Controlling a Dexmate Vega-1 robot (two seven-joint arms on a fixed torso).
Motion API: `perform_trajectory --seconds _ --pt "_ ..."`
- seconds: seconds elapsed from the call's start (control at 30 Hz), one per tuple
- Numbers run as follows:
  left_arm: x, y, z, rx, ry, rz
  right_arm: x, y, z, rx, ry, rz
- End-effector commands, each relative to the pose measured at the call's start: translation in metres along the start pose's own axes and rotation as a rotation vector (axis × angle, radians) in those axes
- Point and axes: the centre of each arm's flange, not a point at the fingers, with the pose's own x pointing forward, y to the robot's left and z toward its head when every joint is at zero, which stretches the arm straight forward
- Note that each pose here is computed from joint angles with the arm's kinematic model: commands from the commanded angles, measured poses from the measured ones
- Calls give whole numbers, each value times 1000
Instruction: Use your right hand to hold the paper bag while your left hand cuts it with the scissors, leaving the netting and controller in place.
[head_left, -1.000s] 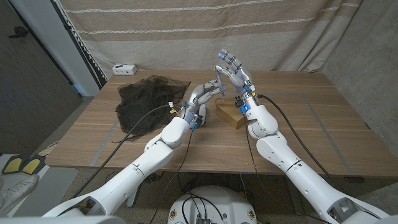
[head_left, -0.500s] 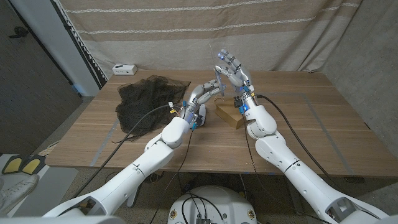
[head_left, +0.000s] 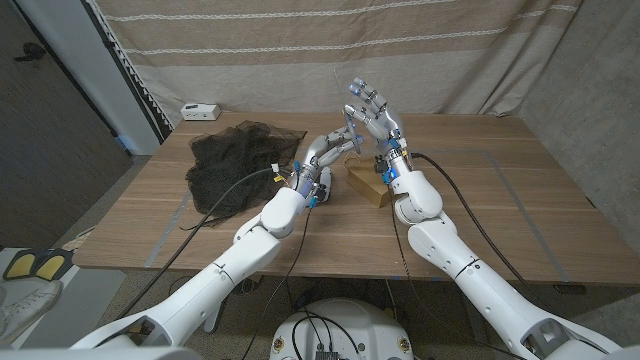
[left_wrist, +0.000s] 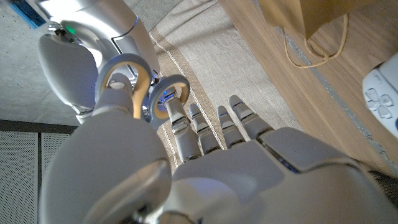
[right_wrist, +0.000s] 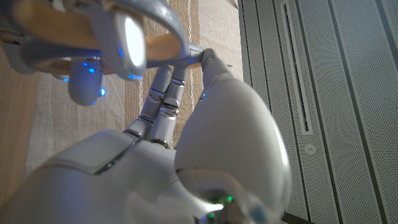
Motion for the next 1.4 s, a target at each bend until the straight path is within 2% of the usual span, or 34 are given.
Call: perform_trajectory --seconds 0.03,1.4 --pt "-1 -5 2 1 -4 13 -4 1 1 1 -5 -22" --pt "-5 -4 -2 -56 -14 90 -6 2 -2 12 21 -42"
